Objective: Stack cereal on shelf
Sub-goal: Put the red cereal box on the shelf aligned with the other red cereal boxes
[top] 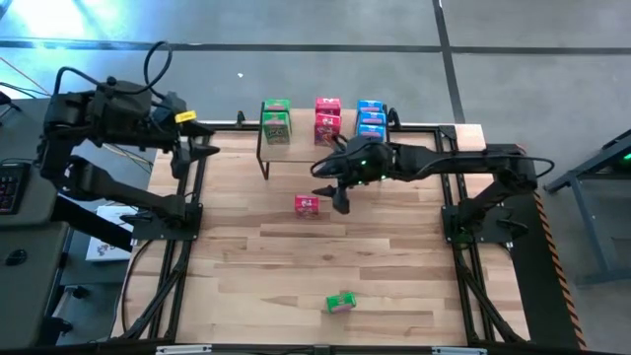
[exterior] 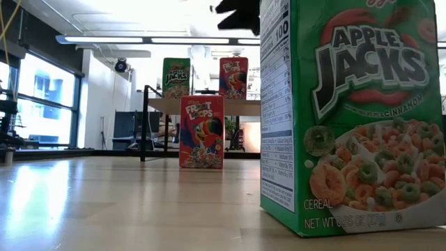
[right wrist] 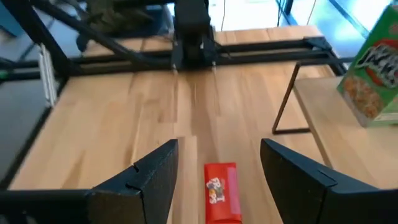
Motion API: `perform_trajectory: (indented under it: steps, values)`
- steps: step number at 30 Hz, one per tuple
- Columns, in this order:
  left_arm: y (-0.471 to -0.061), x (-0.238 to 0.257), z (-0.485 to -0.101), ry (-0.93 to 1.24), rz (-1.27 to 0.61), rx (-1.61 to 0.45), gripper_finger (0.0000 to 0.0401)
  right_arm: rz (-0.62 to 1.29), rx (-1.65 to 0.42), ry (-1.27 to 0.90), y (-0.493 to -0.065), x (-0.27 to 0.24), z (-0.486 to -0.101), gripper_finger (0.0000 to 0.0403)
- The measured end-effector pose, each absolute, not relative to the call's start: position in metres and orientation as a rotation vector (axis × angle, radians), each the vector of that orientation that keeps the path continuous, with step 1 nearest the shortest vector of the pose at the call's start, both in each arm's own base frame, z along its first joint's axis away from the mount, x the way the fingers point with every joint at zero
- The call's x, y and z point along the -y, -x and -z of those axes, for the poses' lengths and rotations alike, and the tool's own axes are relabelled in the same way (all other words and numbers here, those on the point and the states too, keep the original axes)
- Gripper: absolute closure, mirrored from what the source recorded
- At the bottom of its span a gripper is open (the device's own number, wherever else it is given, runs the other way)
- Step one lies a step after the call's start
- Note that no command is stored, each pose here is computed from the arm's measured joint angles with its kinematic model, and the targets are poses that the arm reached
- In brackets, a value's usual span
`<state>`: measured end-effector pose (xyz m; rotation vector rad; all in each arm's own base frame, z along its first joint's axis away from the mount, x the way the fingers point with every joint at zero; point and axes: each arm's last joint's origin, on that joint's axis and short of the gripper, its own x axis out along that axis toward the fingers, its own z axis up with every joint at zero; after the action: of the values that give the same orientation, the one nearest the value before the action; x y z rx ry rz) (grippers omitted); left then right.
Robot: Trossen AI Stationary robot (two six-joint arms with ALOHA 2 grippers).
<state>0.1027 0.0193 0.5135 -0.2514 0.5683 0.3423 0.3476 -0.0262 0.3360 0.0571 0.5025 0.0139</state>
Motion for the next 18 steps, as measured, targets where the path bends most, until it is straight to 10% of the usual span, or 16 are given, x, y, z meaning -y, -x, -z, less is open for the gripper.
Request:
perform_trajectory:
  steps: [18]
  values:
    - [-0.098,-0.019,-0.488,0.267,-0.356,-0.645,0.0164,0.027,-0.659,0.005,-0.376,0.018,-0.286,0.0182]
